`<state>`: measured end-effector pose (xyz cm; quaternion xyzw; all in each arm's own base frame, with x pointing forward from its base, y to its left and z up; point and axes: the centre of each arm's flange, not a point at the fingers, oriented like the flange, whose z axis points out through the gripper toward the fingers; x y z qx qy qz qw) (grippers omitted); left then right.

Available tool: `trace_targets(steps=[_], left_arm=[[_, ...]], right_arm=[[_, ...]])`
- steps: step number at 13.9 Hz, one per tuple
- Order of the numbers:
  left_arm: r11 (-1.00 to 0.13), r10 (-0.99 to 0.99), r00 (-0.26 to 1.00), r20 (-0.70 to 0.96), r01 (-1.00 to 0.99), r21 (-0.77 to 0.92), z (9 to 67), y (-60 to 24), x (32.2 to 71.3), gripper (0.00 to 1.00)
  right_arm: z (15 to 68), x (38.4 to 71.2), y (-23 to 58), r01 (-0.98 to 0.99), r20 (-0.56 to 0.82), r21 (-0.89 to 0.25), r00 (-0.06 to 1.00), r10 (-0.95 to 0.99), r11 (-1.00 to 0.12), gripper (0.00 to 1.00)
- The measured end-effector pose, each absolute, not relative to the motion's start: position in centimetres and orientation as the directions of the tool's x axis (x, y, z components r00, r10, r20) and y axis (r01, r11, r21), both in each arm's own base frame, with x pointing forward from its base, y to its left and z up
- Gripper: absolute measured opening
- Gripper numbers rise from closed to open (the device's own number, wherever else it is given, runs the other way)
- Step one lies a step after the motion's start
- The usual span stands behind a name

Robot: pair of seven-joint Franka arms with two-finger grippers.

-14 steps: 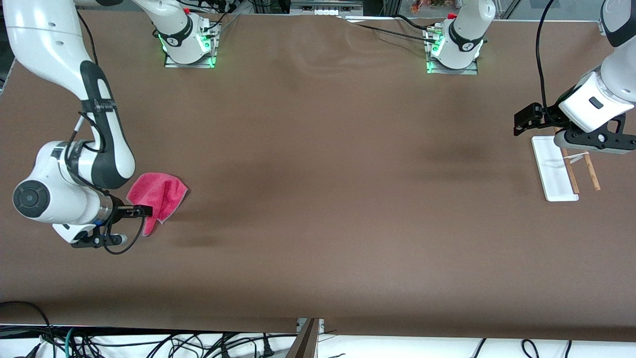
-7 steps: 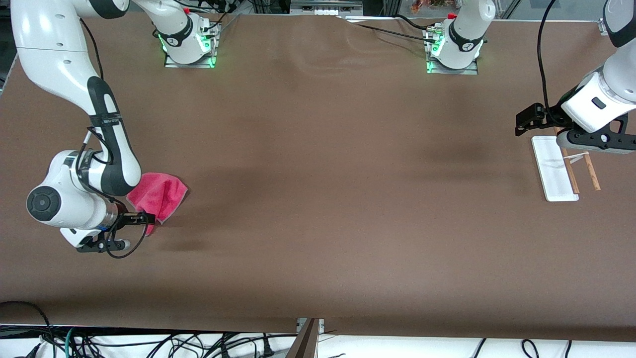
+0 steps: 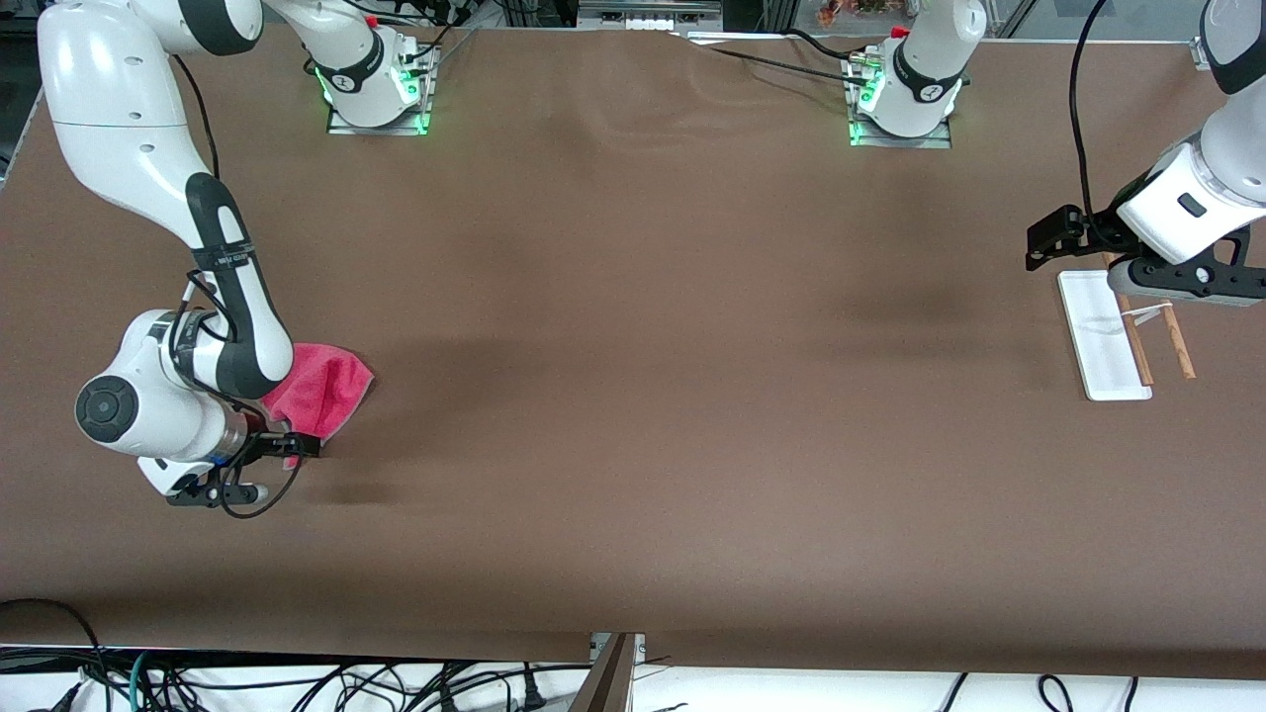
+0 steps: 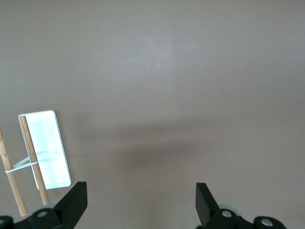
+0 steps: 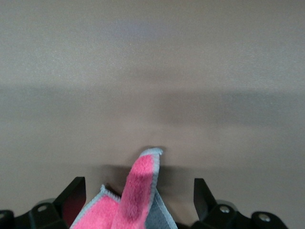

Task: Pass towel and hang on rack
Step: 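Close the right gripper on the pink towel's corner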

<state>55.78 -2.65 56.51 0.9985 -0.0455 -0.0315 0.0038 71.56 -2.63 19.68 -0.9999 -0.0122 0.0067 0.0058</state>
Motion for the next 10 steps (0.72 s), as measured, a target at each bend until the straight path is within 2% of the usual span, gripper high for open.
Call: trace_targets(steps=[6,7,8,9,10], left_arm=[[-0.996,-0.091,0.994,-0.063,-0.091,0.010,56.51,-2.65,55.78,1.00],[-0.996,-0.091,0.994,-0.063,-0.091,0.010,56.51,-2.65,55.78,1.00],[-0.996,-0.091,0.994,-0.063,-0.091,0.010,56.51,-2.65,55.78,1.00],[-0.996,-0.091,0.994,-0.063,-0.091,0.010,56.51,-2.65,55.78,1.00],[-0.996,-0.091,0.994,-0.063,-0.091,0.010,56.51,-2.65,55.78,1.00]], right_arm=[[18.66,71.72,-2.63,0.000,0.009,-0.035,1.000,-0.001,-0.999,0.98],[18.63,71.72,-2.62,-0.006,0.009,-0.041,1.000,-0.007,-0.999,0.93],[18.61,71.71,-2.61,-0.009,0.009,-0.044,1.000,-0.009,-0.999,0.92],[18.60,71.71,-2.61,-0.010,0.009,-0.045,1.000,-0.010,-0.999,0.86],[18.60,71.71,-2.61,-0.011,0.010,-0.046,1.000,-0.011,-0.999,0.73]])
